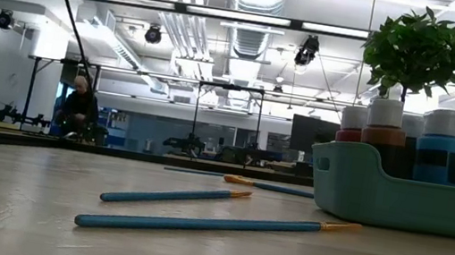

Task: Pick & Place Paint Supplies
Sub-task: Put the blue paintbrush into the blue bin

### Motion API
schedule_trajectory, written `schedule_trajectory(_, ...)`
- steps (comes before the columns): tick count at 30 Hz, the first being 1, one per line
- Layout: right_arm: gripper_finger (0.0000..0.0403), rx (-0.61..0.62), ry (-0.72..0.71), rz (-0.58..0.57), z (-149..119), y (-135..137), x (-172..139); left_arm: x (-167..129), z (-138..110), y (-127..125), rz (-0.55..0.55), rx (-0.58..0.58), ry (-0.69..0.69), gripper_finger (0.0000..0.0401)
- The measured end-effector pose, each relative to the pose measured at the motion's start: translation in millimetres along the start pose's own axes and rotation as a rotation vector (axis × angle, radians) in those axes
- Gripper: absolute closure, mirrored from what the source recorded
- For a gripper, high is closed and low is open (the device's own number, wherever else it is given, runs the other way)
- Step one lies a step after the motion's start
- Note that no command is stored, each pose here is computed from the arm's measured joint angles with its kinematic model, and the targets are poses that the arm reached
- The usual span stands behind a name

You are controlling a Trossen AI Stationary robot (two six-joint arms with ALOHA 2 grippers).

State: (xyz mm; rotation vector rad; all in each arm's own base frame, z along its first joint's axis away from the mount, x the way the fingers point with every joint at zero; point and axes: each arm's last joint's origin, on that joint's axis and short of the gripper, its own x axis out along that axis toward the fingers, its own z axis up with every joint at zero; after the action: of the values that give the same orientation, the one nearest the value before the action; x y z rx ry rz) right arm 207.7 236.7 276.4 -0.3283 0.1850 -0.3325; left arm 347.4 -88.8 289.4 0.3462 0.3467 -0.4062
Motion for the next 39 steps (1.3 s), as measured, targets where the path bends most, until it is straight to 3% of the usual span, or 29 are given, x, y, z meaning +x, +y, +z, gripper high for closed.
schedule_trajectory(10,0.0195,-0.05,-0.117,0.144,23.0,-17.6,49.1,5.9,-2.2,-2.8,-0.009,0.018,0.0,0.0401)
schedule_trajectory(17,0.0198,-0.041,-0.167,0.221,30.9,-25.4,60.9,6.0,-2.0,-4.1,-0.013,0.022,0.0,0.0401)
schedule_trajectory(21,0.0245,-0.06,-0.171,0.222,31.9,-25.5,60.8,6.0,-2.3,-4.0,-0.013,0.022,0.002,0.0401)
schedule_trajectory(27,0.0379,-0.094,-0.192,0.277,31.9,-23.7,60.2,6.0,-1.9,-4.2,-0.017,0.022,-0.003,0.0401)
schedule_trajectory(34,0.0392,-0.097,-0.203,0.29,34.7,-23.0,58.5,6.0,-2.2,-4.6,-0.02,0.04,0.0,0.0392)
schedule_trajectory(39,0.0393,-0.085,-0.212,0.315,35.9,-21.1,54.2,4.1,-4.2,-3.6,0.015,0.051,0.041,0.033)
